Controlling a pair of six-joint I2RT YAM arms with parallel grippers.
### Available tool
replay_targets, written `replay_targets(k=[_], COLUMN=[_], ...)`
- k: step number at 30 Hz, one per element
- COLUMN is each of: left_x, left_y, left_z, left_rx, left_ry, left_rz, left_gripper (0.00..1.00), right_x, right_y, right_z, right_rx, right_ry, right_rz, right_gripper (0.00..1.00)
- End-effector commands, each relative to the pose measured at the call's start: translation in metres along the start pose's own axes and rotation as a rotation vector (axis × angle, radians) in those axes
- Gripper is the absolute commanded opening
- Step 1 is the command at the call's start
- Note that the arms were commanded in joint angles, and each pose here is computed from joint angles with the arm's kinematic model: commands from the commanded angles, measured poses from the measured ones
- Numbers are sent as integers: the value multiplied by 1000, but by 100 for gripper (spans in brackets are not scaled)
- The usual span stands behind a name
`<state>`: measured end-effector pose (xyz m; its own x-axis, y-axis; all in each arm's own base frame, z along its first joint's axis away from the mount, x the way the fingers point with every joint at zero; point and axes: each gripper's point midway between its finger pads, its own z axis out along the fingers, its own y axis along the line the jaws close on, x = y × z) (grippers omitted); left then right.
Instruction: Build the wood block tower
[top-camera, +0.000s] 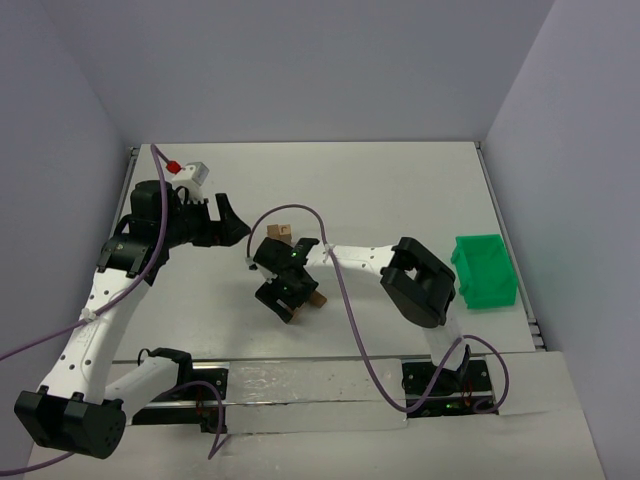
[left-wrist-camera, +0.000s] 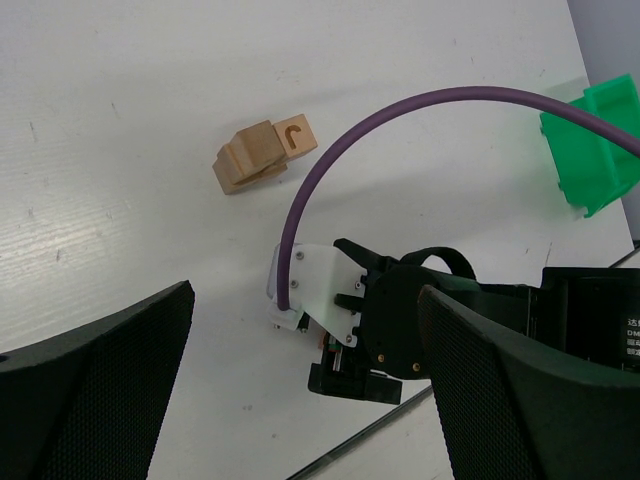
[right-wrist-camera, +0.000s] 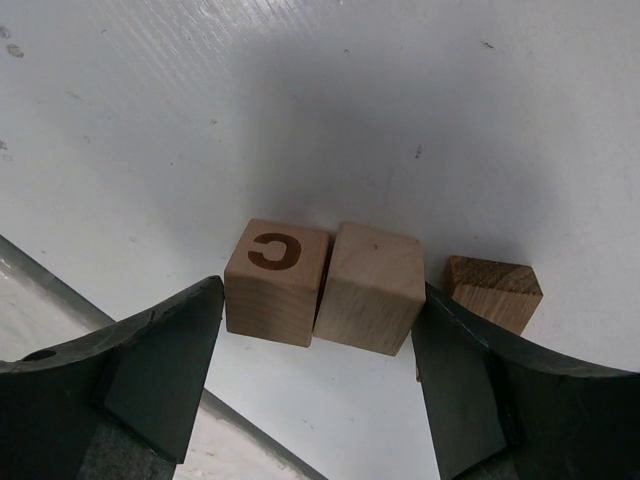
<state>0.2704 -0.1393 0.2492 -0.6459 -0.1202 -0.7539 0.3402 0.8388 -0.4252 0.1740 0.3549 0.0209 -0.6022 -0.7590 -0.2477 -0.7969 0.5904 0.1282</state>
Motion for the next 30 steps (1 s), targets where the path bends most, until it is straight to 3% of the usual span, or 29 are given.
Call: replay_targets(k=[1, 13, 19, 30], left_x=[-18, -22, -25, -23], left_y=[2, 5, 8, 12], left_z=[-3, -6, -7, -7], left_rx=[-10, -11, -26, -35], left_ry=[-64, -68, -80, -74], left_rz=[-9, -31, -44, -53], left_gripper=[99, 99, 99, 99], right_x=[-17, -20, -24, -25], right_y=[4, 11, 10, -17], right_z=[-3, -21, -37, -6], right_rx=[10, -2, 29, 211], right_ry=[-52, -85, -117, -87], right_rz=[7, 37, 65, 106], right_gripper=[77, 62, 62, 64])
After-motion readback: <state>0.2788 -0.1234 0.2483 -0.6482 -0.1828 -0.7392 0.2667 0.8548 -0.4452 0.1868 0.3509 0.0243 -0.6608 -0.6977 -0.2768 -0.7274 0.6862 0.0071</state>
